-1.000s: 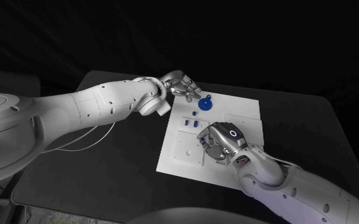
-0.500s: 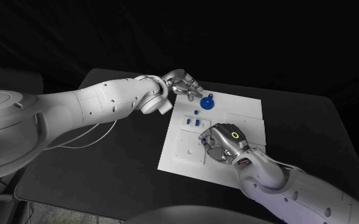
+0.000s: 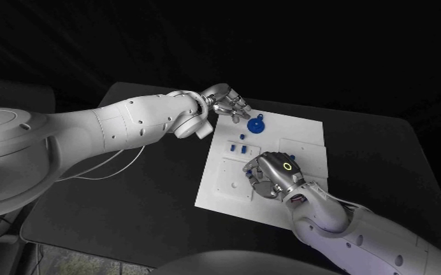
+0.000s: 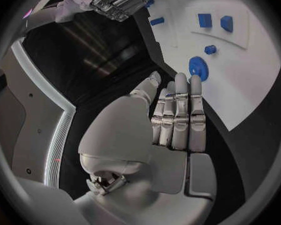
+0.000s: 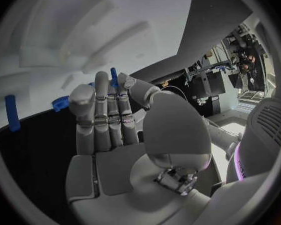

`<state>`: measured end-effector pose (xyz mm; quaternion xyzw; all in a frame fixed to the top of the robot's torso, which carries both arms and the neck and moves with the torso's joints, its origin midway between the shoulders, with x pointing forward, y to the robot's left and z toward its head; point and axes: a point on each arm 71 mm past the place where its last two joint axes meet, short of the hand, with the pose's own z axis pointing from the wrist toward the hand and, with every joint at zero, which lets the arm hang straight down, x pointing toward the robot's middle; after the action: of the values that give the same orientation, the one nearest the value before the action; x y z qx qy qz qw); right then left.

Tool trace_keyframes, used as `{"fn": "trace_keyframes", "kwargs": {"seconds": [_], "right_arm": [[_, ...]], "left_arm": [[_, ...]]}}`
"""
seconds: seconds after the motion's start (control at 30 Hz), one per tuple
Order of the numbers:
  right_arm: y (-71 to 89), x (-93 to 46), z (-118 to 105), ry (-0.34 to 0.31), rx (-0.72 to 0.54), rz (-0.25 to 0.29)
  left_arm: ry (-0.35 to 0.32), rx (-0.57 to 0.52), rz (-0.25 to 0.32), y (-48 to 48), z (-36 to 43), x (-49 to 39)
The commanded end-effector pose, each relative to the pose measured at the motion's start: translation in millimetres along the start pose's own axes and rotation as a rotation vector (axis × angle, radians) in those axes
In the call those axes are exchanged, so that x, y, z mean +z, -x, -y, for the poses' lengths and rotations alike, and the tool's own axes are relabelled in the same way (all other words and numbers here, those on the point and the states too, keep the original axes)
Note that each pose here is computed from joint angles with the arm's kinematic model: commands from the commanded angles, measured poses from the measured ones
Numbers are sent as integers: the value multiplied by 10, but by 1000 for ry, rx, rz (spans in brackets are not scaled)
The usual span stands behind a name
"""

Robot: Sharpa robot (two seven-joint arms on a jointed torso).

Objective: Assemble the parts on the task board

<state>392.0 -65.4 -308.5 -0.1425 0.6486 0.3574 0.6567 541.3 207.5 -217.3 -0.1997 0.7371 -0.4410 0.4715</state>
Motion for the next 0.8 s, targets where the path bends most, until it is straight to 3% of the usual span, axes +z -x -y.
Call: {"fn": "trace_keyframes", "kwargs": {"seconds": [0.03, 0.8], "right_arm": [[-15, -1, -20, 9, 0, 3], [-67, -4, -5, -2, 3, -15]], "left_arm": [[-16, 1, -15, -16, 24, 6], [-11, 1, -18, -13, 16, 4]]}}
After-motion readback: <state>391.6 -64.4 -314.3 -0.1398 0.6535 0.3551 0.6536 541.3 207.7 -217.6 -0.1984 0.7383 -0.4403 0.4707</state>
